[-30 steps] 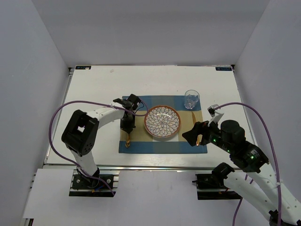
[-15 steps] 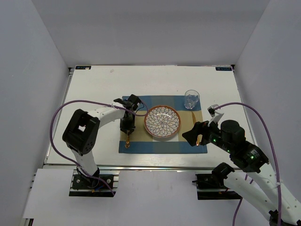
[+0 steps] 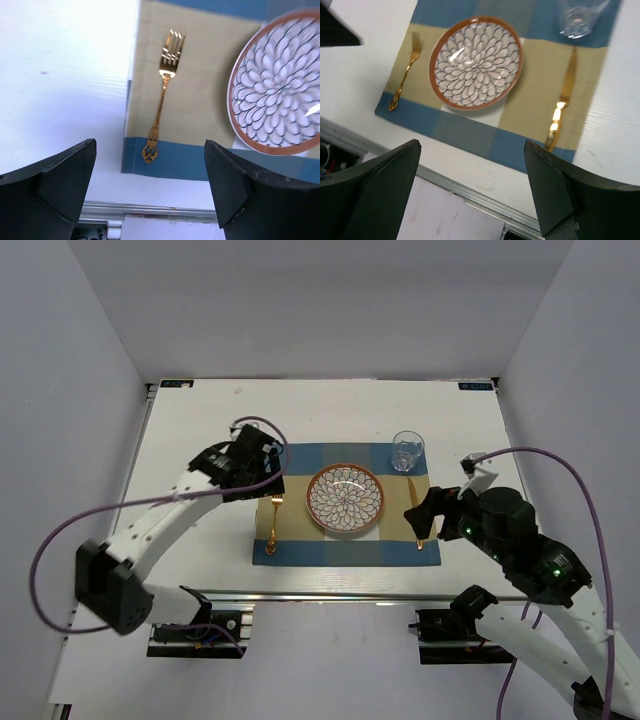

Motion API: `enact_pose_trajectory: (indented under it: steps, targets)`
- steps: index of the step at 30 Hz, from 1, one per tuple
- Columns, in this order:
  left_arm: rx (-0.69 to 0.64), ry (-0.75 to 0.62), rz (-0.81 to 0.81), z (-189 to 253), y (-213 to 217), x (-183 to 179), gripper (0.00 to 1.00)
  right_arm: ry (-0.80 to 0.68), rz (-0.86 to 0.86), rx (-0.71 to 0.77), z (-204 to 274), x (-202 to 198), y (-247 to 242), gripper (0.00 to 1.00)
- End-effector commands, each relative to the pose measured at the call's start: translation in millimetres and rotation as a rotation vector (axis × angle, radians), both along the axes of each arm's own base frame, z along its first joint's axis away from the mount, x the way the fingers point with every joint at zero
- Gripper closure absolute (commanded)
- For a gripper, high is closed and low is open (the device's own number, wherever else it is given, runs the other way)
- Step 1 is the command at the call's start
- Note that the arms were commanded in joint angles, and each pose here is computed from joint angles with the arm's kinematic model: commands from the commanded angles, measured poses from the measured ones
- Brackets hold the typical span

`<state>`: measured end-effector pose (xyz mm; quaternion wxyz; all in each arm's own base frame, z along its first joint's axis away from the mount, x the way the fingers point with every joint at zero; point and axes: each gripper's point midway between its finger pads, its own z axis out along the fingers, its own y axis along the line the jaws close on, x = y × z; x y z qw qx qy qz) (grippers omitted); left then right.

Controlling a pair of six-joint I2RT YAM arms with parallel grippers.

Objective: Set the dinner table for one person

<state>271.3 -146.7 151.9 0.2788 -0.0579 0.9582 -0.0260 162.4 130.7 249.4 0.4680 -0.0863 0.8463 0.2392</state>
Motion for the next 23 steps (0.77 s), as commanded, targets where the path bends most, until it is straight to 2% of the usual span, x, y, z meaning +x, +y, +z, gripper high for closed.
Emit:
enact_pose_trajectory:
  steps: [1, 6, 13, 17, 23]
  targets:
    - [0.033, -0.127, 0.132, 45, 38, -16, 0.02, -0.053, -0.172, -0.046, 32, 1, -40, 0.11]
    - [0.01, -0.272, 0.239, 90, 86, -51, 0.02, -0.063, -0.287, -0.101, 54, -13, -77, 0.11]
    - [0.026, -0.358, 0.341, 127, 137, -103, 0.02, -0.086, -0.388, -0.194, 87, -36, -125, 0.11]
    - [-0.049, -0.419, 0.32, 138, 143, -119, 0.02, -0.137, -0.371, -0.164, 93, -49, -133, 0.11]
    - [-0.087, -0.453, 0.316, 141, 146, -128, 0.02, -0.155, -0.379, -0.152, 94, -52, -138, 0.11]
